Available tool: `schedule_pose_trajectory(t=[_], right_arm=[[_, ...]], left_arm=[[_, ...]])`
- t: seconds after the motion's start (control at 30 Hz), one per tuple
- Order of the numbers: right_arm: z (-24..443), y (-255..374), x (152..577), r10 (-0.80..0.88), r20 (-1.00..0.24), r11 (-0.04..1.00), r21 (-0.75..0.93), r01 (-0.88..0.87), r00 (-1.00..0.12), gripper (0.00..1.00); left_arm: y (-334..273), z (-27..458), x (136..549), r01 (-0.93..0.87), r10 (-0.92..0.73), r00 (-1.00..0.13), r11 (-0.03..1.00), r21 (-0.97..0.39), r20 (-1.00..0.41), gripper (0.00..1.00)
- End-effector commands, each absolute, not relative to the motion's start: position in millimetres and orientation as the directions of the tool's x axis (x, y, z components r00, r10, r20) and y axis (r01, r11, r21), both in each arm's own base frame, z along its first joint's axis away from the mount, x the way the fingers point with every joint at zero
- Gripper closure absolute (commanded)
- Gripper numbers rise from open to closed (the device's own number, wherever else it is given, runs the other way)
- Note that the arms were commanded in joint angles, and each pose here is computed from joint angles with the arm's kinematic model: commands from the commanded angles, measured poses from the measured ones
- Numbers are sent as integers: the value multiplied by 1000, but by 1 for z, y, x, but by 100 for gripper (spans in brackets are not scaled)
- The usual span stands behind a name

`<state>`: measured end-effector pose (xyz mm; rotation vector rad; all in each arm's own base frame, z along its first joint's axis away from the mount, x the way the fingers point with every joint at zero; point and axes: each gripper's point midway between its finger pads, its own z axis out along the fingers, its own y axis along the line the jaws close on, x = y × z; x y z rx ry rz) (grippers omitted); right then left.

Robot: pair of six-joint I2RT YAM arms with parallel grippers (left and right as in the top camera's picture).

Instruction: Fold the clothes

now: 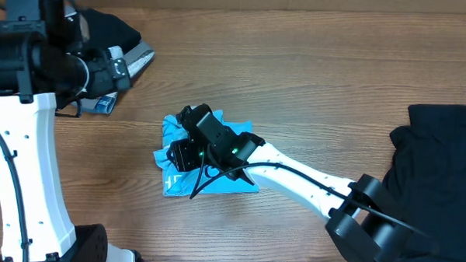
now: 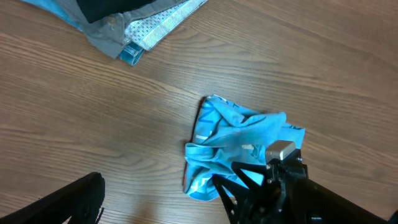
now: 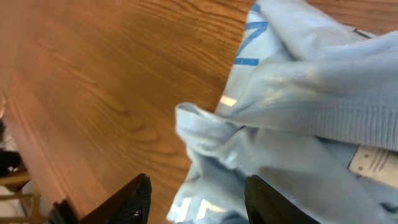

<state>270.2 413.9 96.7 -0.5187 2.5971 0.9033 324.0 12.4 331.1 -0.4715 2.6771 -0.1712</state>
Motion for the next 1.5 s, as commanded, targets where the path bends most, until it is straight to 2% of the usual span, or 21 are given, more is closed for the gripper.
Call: schedule_pose_trajectory(t=[0.0, 0.13, 0.23, 0.3, 0.37, 0.43, 0.47, 0.5, 0.53, 0.67, 0.7, 0.87, 1.03, 1.33, 1.47], right_arm=[[74, 415, 278, -210, -401, 761, 505, -407, -891, 48], [62, 418, 270, -233, -366, 755, 516, -405, -901, 51], [62, 420, 267, -241, -365, 752, 515, -411, -899, 58], [62, 421, 266, -242, -366, 751, 515, -412, -899, 68], [62, 420, 266, -243, -364, 752, 515, -412, -899, 72], [61, 420, 265, -245, -359, 752, 516, -411, -900, 72], [62, 421, 262, -252, -352, 744, 526, -413, -901, 67], [62, 423, 260, -258, -345, 736, 535, -415, -902, 58], [63, 424, 257, -265, -340, 728, 544, -418, -903, 54], [63, 429, 250, -280, -336, 718, 549, -429, -899, 50], [63, 429, 248, -283, -337, 718, 547, -432, -898, 51], [57, 426, 250, -274, -335, 740, 525, -420, -901, 83], [54, 422, 253, -259, -331, 762, 506, -403, -907, 95], [105, 382, 273, -293, -416, 804, 380, -457, -861, 96], [100, 343, 270, -292, -353, 873, 280, -399, -889, 96]], left_arm=[[7, 343, 320, -259, -333, -852, 939, -228, -404, 2], [7, 343, 320, -257, -331, -852, 939, -227, -404, 1], [7, 343, 321, -257, -331, -852, 939, -227, -405, 1], [7, 343, 321, -258, -331, -852, 939, -227, -405, 1], [8, 343, 321, -259, -332, -852, 940, -224, -406, 1], [8, 343, 320, -254, -325, -853, 942, -218, -408, 1], [8, 343, 320, -251, -321, -854, 943, -216, -408, 1], [8, 343, 320, -251, -321, -854, 944, -216, -409, 1], [8, 343, 320, -251, -321, -854, 943, -216, -408, 1], [8, 343, 321, -251, -321, -854, 943, -216, -409, 1], [8, 343, 321, -251, -321, -854, 943, -216, -409, 1], [8, 343, 320, -251, -321, -854, 943, -216, -408, 1], [8, 343, 320, -247, -316, -857, 945, -214, -407, 1], [8, 343, 320, -232, -299, -861, 951, -206, -411, 1], [8, 343, 320, -220, -285, -864, 955, -200, -414, 1]])
